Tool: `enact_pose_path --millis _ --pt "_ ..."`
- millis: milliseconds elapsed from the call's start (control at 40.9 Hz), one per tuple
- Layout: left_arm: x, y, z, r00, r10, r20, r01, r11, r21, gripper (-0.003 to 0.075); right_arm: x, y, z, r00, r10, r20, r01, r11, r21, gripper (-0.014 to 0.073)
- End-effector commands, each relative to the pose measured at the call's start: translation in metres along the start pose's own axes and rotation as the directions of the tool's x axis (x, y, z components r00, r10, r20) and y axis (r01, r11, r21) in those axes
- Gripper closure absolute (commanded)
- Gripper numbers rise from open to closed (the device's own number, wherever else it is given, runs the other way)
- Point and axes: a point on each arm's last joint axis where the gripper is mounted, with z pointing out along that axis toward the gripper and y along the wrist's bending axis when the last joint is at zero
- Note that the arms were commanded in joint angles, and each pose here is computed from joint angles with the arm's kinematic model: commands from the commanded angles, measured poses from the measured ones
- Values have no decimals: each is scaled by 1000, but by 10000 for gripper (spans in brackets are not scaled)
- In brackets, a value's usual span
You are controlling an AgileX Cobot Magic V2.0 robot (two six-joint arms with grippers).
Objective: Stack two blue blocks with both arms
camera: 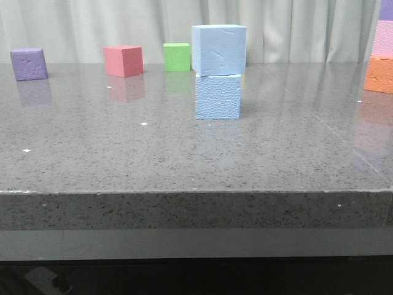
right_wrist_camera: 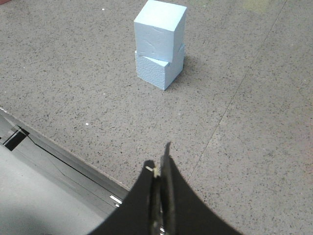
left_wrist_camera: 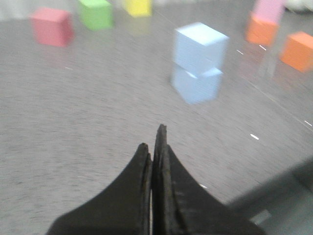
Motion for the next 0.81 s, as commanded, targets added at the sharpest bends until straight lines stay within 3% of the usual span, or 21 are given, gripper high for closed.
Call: enact_pose_path --millis 0,171,318,587,782 --pt "4 10 -11 980 -33 194 51 995 -89 741 -11 0 -6 996 9 87 -10 1000 11 662" --pt "57 23 -19 941 -18 337 104 966 -237 741 -11 0 -6 996 9 86 -10 1000 11 662" --pt "95 27 -19 906 -5 424 141 946 -291 741 -11 0 -6 996 9 86 -10 1000 11 662" --pt "125 32 -10 888 11 459 149 939 -311 741 -11 0 -6 996 9 88 -10 1000 11 662" --pt "127 32 -9 895 8 446 148 938 -313 741 -11 0 -6 996 9 87 -10 1000 11 662"
